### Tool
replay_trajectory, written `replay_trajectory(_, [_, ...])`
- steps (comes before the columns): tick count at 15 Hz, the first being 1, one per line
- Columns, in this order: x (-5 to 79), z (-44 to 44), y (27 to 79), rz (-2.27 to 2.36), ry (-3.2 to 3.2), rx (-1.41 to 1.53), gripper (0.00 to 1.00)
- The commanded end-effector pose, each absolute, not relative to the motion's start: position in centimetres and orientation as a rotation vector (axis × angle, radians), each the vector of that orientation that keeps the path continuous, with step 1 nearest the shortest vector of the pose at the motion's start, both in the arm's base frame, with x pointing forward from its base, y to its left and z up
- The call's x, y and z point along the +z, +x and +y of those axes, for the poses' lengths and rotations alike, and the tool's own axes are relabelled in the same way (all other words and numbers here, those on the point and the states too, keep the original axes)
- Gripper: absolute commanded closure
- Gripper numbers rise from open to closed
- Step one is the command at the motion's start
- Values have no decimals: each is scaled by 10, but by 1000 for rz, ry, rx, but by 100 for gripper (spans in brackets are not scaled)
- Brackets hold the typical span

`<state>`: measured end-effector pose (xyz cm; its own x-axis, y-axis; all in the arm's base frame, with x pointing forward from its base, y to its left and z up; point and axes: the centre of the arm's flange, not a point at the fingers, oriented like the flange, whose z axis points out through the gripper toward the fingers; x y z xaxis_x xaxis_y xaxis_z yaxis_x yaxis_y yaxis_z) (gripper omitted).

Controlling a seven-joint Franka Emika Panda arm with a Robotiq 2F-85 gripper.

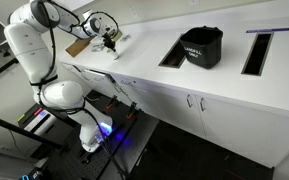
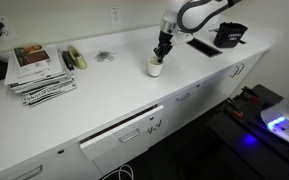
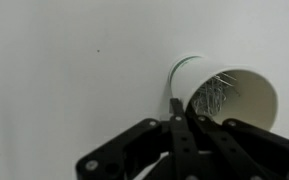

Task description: Move the mug to the right

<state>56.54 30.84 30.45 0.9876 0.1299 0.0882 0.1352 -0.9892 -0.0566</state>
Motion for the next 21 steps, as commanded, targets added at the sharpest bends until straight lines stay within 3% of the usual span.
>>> replay_trajectory(1, [312,308,563,-232,-3104,-99,99])
replay_trajectory(7, [364,257,550,-126,-3110,-120,99])
replay_trajectory(14, [423,129,538,11,-3096,-145,99])
replay_trajectory(21, [430,15,529,-85,-3106,-100,99])
